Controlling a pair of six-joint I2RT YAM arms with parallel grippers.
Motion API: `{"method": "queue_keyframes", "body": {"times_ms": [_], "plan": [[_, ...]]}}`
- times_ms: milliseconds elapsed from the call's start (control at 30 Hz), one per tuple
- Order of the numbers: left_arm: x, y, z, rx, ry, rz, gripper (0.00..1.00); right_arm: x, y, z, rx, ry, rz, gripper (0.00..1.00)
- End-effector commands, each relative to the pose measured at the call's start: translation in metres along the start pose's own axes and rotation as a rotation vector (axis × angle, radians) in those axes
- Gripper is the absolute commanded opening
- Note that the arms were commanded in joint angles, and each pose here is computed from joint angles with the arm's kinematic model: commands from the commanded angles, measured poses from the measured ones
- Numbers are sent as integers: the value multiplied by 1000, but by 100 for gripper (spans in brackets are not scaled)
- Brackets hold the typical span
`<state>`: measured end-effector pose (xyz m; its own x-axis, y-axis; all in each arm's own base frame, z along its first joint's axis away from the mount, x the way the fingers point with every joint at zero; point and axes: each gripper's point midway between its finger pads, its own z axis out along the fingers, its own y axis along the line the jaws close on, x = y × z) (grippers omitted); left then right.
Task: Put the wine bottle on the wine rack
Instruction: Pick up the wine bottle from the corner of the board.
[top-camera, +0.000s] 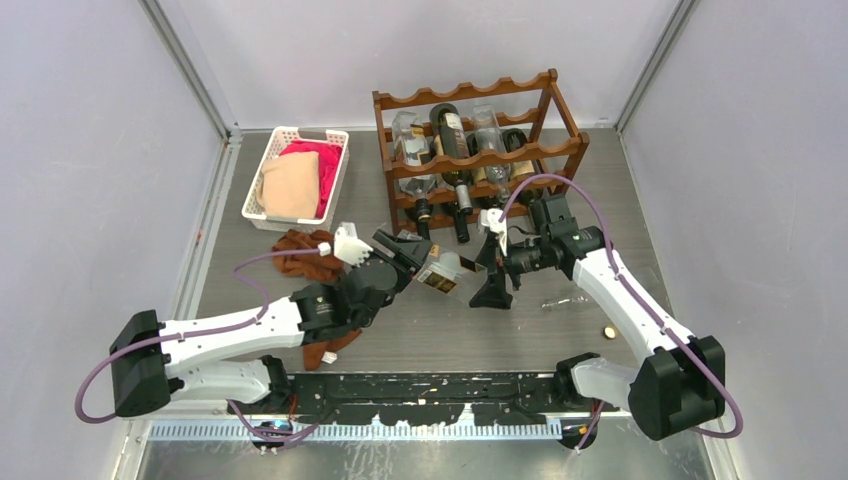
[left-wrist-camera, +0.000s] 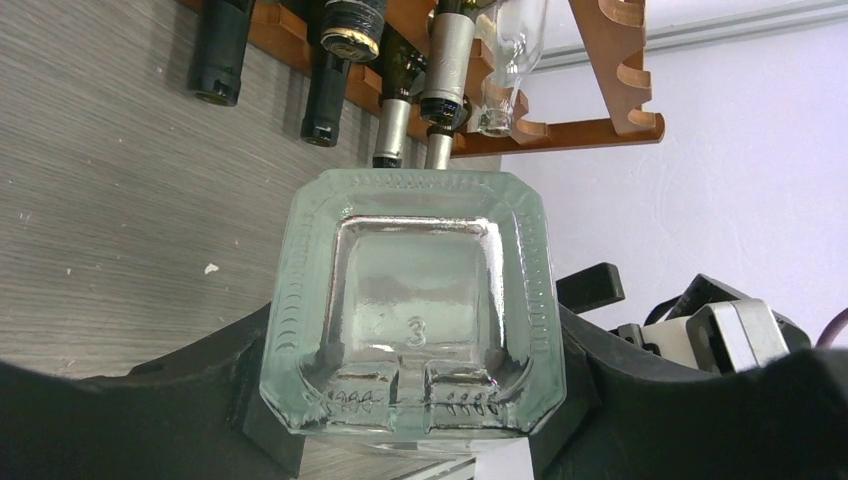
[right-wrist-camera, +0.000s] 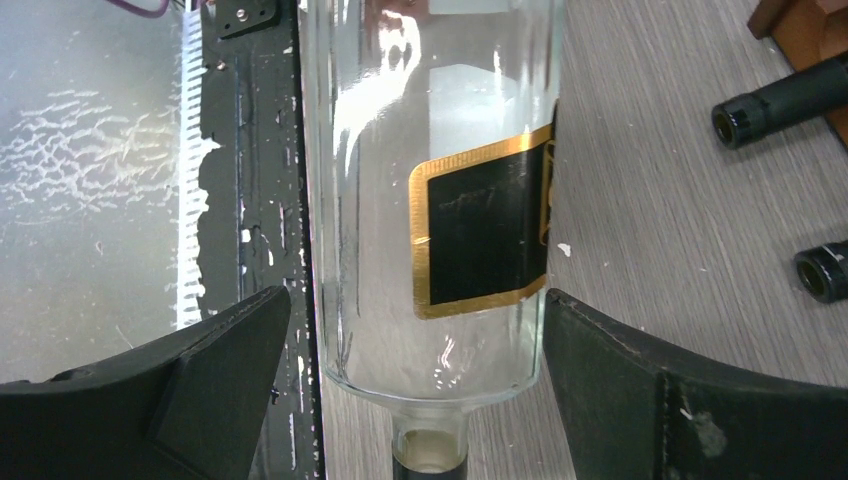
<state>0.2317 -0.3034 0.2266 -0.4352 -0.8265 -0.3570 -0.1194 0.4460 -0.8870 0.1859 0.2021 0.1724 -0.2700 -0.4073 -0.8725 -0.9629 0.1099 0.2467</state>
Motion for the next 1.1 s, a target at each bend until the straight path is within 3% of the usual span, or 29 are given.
{"method": "queue_keyframes", "body": {"times_ms": [0, 433, 700, 1067], "plan": [[-31, -72, -20, 210, -42, -300, 0, -4, 1, 6, -24, -26, -34, 100], [-30, -65, -12, 218, -1, -430, 0, -11, -12, 12, 16, -67, 6, 94], [-42, -60, -14, 217, -25, -445, 0, -14, -3, 10, -16, -68, -17, 86], [-40, -59, -12, 224, -11, -474, 0, -13, -7, 11, -2, -70, -6, 82]]}}
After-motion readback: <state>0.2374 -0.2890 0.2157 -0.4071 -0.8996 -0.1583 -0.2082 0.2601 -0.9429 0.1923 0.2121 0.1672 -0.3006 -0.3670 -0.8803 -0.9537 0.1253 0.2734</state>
